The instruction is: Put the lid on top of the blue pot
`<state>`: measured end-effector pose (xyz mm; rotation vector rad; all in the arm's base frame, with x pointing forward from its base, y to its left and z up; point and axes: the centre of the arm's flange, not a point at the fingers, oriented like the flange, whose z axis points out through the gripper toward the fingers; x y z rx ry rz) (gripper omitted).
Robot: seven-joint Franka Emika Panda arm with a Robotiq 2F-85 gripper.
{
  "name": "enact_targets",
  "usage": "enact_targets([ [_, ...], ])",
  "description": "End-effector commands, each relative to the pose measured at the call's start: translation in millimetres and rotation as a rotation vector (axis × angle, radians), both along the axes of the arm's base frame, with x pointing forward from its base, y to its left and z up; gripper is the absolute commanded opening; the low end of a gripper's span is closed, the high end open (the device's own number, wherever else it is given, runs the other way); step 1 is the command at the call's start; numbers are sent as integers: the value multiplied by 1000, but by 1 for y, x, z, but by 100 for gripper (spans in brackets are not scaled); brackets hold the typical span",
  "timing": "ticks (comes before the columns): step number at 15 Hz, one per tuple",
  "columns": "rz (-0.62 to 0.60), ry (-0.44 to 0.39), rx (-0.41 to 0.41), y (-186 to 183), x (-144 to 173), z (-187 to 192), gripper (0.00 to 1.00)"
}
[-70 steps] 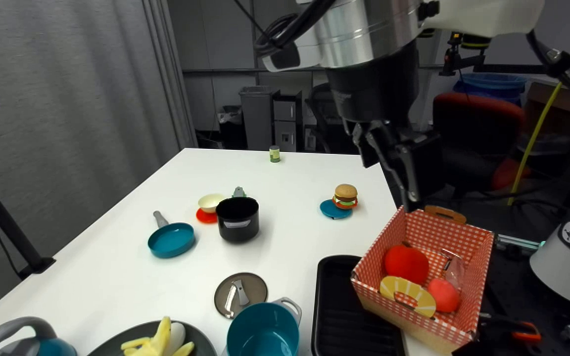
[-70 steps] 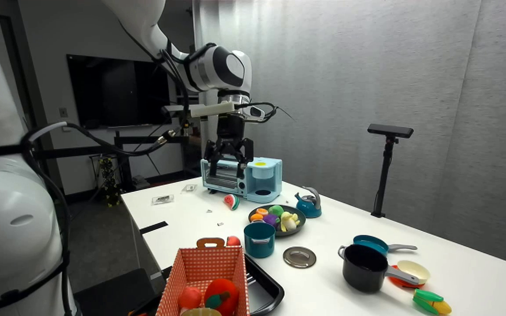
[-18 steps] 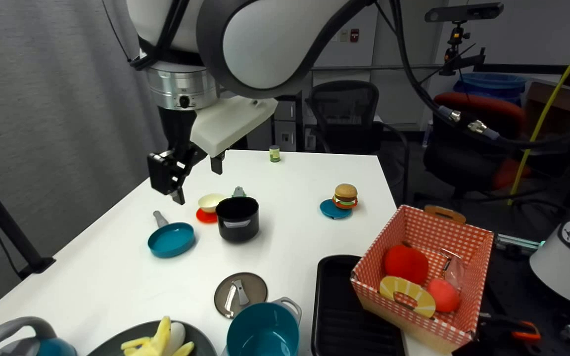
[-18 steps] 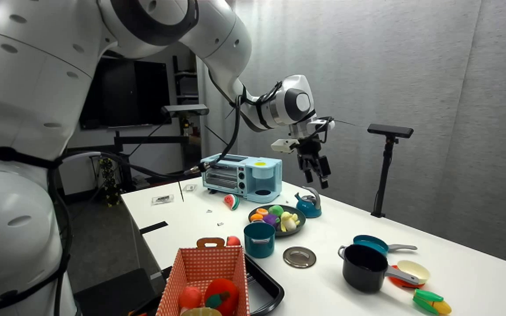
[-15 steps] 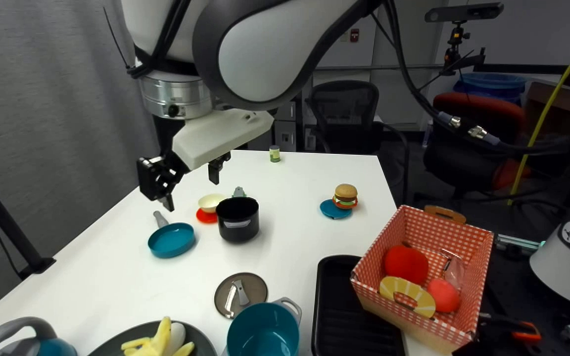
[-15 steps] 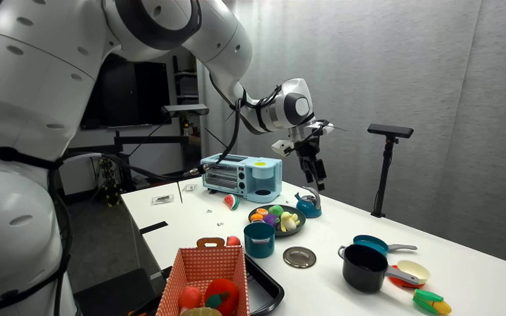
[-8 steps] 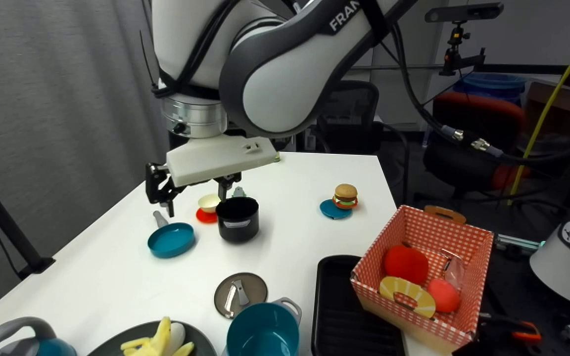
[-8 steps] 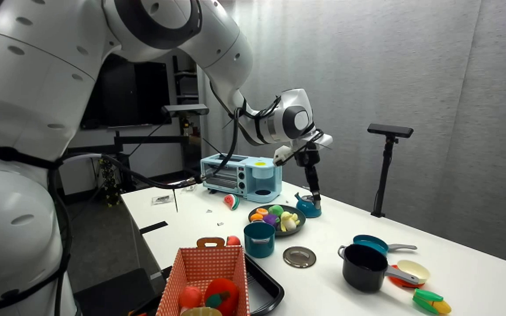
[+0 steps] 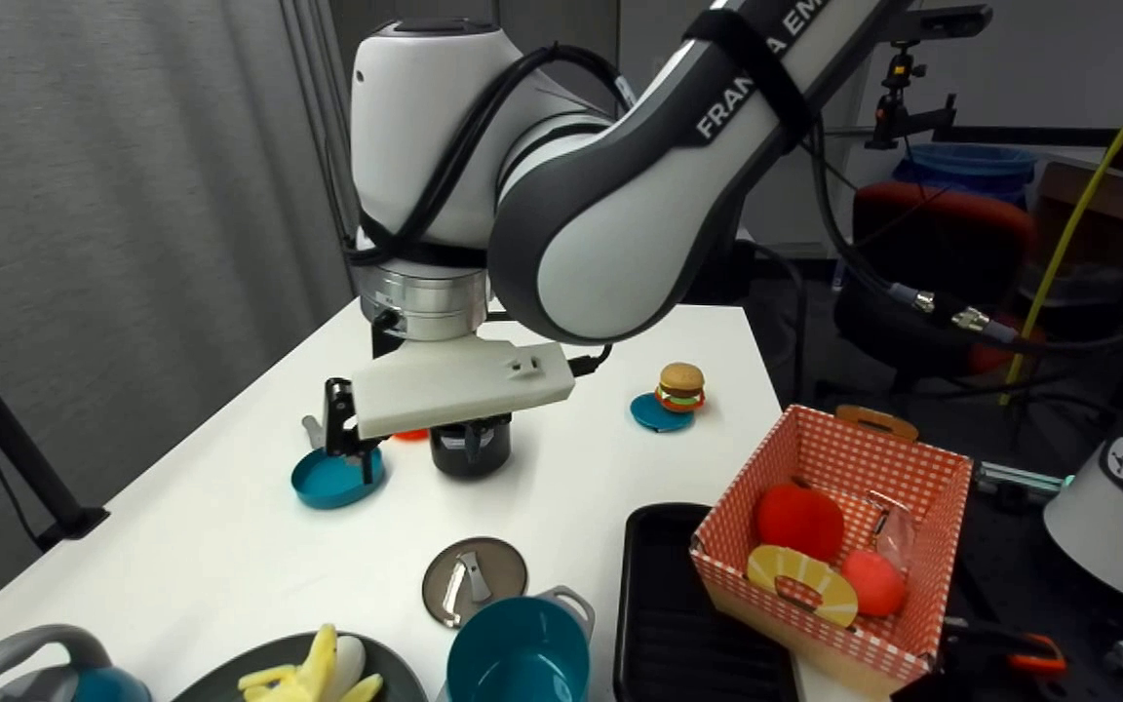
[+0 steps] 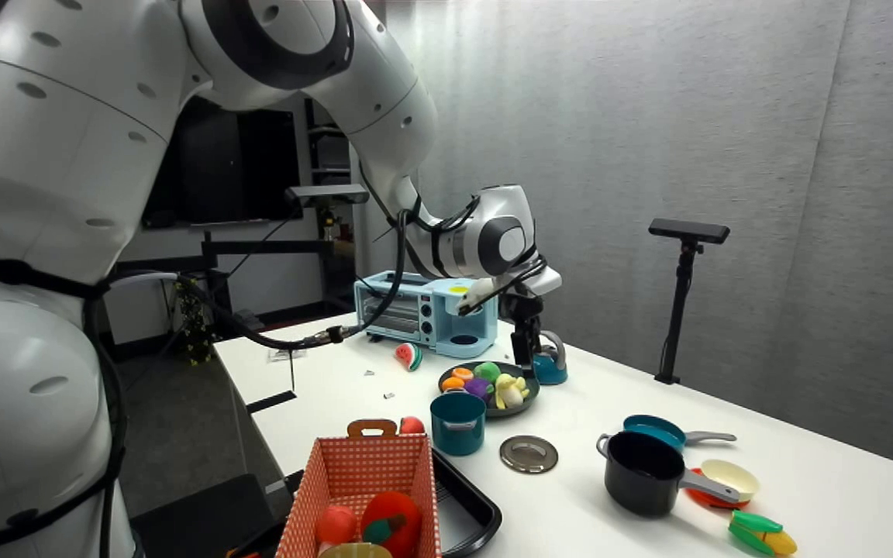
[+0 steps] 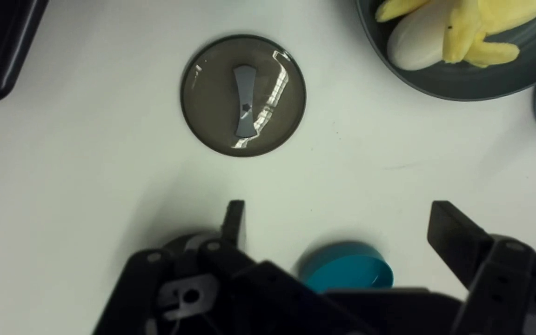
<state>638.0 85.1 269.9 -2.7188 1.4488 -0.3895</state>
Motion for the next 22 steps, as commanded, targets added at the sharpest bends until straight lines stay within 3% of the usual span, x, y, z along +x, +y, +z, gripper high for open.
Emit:
enact_targets([
  [1, -63, -29, 41, -6, -19, -2, 100],
  [11, -119, -4, 68, -29, -24, -26, 100],
  [22, -126, 31, 32, -41, -19, -33, 100],
])
